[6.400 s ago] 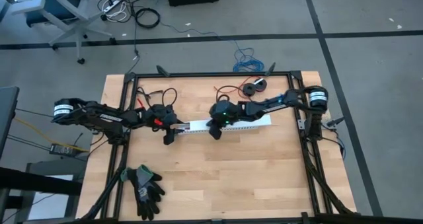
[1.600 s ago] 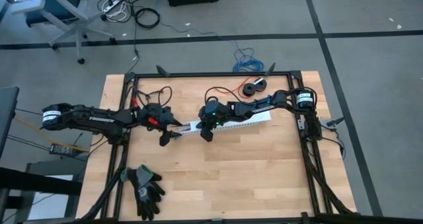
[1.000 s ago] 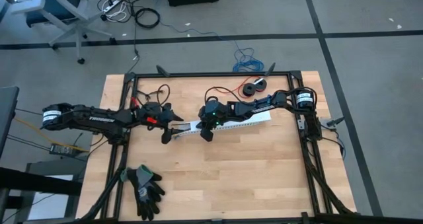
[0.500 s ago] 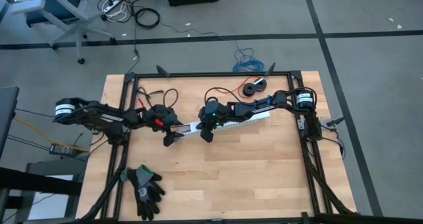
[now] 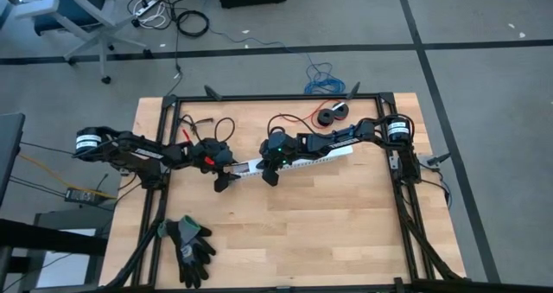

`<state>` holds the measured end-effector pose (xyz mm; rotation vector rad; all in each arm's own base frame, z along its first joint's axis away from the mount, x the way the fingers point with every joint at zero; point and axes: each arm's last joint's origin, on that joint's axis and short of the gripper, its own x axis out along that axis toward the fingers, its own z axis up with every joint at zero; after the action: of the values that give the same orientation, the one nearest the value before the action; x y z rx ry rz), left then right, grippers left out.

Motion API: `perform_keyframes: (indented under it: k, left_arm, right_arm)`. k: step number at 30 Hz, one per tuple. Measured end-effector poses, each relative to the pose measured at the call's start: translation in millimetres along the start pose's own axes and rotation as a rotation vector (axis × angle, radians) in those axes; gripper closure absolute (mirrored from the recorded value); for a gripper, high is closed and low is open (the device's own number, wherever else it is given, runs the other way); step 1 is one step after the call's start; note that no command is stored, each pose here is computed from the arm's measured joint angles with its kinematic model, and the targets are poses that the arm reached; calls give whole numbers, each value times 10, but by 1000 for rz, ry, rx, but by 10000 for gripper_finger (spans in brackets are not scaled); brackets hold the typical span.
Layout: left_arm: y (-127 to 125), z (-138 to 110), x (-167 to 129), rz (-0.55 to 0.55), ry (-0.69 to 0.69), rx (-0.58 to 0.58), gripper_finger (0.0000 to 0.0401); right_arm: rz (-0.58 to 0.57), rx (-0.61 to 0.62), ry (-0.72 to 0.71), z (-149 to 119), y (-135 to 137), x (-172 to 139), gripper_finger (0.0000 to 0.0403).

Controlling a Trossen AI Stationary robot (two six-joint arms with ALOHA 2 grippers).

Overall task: Ziptie cables
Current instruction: Close the white cable duct cover

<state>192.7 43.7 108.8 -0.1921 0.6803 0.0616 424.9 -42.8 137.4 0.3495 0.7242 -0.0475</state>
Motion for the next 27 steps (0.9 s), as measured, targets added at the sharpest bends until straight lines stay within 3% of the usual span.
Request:
perform_keyframes:
  k: [7,27]
  left_arm:
    - [1,15,0,-3,-26,9,161]
    - [-74,55,33,10,-68,52,121]
  right_arm:
    - [-3,6,1,-3,-2,0,403]
    - [-1,5,-1,-1,1,0,403]
